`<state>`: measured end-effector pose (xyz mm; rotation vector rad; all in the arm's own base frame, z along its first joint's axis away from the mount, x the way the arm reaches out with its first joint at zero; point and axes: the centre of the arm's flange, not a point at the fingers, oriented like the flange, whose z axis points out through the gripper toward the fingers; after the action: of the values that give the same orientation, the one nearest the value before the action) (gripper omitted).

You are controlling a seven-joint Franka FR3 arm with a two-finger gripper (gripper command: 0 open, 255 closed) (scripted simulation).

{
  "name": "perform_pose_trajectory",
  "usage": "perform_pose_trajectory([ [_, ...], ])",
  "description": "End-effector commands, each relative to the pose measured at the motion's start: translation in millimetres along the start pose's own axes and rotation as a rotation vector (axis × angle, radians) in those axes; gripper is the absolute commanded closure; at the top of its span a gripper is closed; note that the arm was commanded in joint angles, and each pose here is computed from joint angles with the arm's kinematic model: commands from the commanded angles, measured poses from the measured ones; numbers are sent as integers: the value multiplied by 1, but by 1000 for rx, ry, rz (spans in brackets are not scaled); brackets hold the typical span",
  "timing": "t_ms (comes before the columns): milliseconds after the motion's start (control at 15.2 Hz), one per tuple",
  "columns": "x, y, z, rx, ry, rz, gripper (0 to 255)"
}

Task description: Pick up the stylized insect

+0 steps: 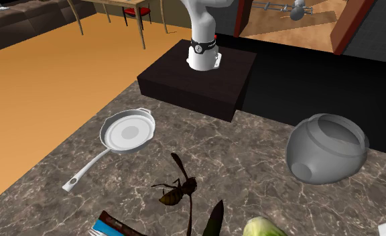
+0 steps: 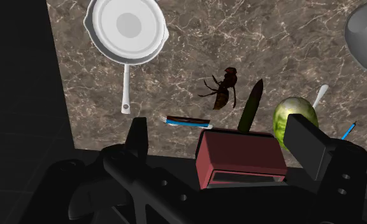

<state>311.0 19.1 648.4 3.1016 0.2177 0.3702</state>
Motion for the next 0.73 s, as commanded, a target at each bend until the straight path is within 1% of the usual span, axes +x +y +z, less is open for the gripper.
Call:
perform_pose_trajectory([
  [0,0,0,0,0,0,0,0],
  [660,38,18,126,114,25,-29,0],
])
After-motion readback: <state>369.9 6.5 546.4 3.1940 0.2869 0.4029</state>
